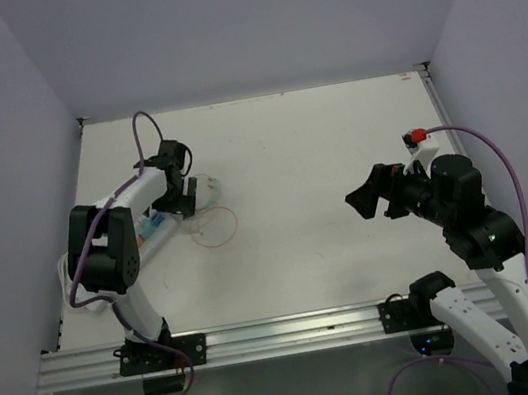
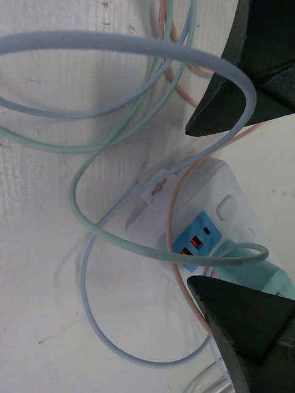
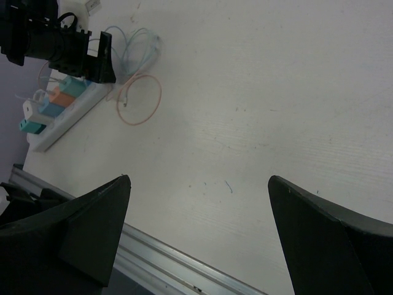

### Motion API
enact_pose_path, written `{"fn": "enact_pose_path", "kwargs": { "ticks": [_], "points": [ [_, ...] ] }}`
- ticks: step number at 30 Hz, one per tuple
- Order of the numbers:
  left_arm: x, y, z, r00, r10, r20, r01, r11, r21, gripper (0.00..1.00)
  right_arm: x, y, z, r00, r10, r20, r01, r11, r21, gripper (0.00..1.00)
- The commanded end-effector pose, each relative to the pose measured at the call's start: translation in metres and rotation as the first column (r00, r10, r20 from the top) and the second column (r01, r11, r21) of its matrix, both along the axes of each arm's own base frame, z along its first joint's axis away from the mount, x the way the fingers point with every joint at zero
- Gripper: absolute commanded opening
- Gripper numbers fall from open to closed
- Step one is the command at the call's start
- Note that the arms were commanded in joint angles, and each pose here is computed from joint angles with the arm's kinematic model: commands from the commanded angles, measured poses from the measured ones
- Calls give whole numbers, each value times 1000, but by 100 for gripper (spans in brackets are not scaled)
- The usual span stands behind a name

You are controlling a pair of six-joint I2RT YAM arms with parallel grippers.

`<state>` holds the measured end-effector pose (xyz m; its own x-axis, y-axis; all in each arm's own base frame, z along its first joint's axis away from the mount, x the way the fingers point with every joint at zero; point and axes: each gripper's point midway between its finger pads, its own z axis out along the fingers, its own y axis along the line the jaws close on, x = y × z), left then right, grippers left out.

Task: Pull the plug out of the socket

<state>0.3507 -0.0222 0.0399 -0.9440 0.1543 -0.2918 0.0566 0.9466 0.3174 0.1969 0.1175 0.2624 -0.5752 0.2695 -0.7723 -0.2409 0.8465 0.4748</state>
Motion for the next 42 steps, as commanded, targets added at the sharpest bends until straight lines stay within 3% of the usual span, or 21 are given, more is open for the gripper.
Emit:
{"fn": "enact_pose_path", "kwargs": {
  "ticks": [1, 16, 28, 35, 42],
  "points": [
    [5, 4, 10, 1000, 19, 22, -19, 999, 35, 99, 3, 6, 12, 999, 27, 46, -28, 999, 16, 99],
    [-14, 2, -11, 999, 9, -54, -8, 1000, 10, 100, 1, 7, 9, 999, 30, 37, -30, 999, 17, 99],
    [-25, 16, -17, 994, 46, -97, -37, 995, 91, 99, 0, 8, 7, 999, 31, 31, -32, 999, 28, 99],
    [-26, 6, -24, 993, 32, -113, -28, 999, 39, 77, -1, 7, 6, 999, 27, 33, -28, 999, 30, 99],
    [-15, -19, -25, 996, 13, -92, -22, 995, -100, 58, -2, 5, 5, 999, 22, 36, -23, 999, 24, 99]
  ]
}}
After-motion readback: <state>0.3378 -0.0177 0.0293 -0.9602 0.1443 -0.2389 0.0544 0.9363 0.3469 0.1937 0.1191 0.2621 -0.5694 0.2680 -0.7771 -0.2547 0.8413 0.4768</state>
